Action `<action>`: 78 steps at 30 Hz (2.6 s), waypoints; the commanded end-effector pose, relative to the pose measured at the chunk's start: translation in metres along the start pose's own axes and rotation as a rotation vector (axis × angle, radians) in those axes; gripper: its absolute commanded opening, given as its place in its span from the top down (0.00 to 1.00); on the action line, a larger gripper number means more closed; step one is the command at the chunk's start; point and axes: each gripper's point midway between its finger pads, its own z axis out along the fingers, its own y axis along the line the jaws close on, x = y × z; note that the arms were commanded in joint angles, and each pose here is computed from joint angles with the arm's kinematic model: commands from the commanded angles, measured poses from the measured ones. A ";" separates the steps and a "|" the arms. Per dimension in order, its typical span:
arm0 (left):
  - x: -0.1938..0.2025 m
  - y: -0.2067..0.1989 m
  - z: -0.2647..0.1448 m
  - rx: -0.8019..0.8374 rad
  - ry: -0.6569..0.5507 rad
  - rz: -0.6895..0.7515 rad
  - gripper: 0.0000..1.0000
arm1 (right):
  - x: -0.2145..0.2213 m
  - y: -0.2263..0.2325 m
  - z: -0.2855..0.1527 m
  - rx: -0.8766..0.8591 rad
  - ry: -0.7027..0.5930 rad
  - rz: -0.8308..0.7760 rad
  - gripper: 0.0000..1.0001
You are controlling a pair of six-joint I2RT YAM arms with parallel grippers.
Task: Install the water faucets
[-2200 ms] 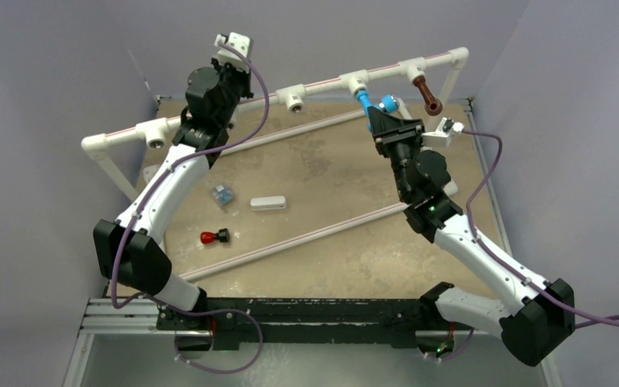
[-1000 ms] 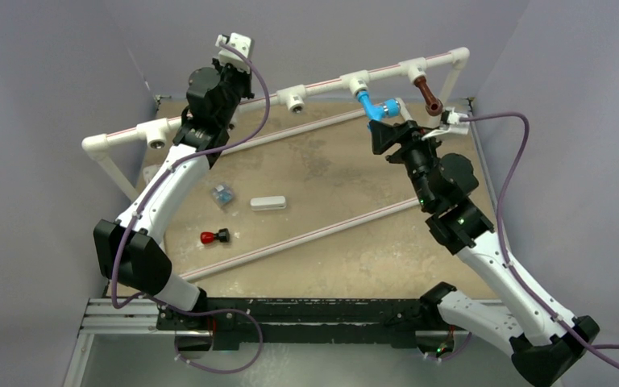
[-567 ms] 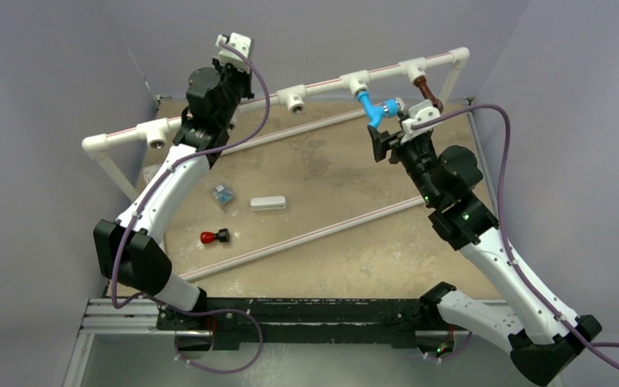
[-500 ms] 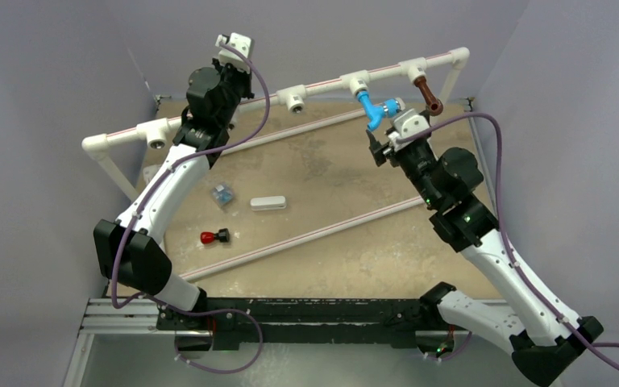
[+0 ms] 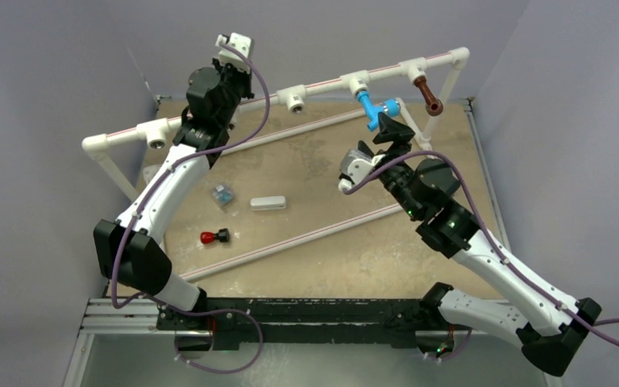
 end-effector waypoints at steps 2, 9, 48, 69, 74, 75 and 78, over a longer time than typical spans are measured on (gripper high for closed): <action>0.064 -0.013 -0.001 0.047 0.182 0.019 1.00 | 0.007 -0.022 0.004 0.108 0.060 -0.184 0.20; 0.068 -0.014 0.000 0.049 0.190 0.018 1.00 | 0.027 -0.021 0.015 0.191 0.158 -0.299 0.20; 0.058 -0.014 -0.003 0.053 0.169 0.011 1.00 | 0.024 -0.018 0.056 0.390 0.092 0.608 1.00; 0.057 -0.014 -0.004 0.053 0.168 0.011 1.00 | -0.006 -0.049 0.052 0.423 -0.297 1.793 1.00; 0.054 -0.013 -0.005 0.053 0.161 0.011 1.00 | -0.015 -0.059 0.044 0.368 -0.452 2.135 1.00; 0.054 -0.013 -0.005 0.052 0.161 0.011 1.00 | -0.016 -0.059 0.042 0.357 -0.474 2.166 1.00; 0.054 -0.013 -0.005 0.053 0.161 0.009 1.00 | -0.020 -0.050 0.044 0.284 -0.505 2.333 1.00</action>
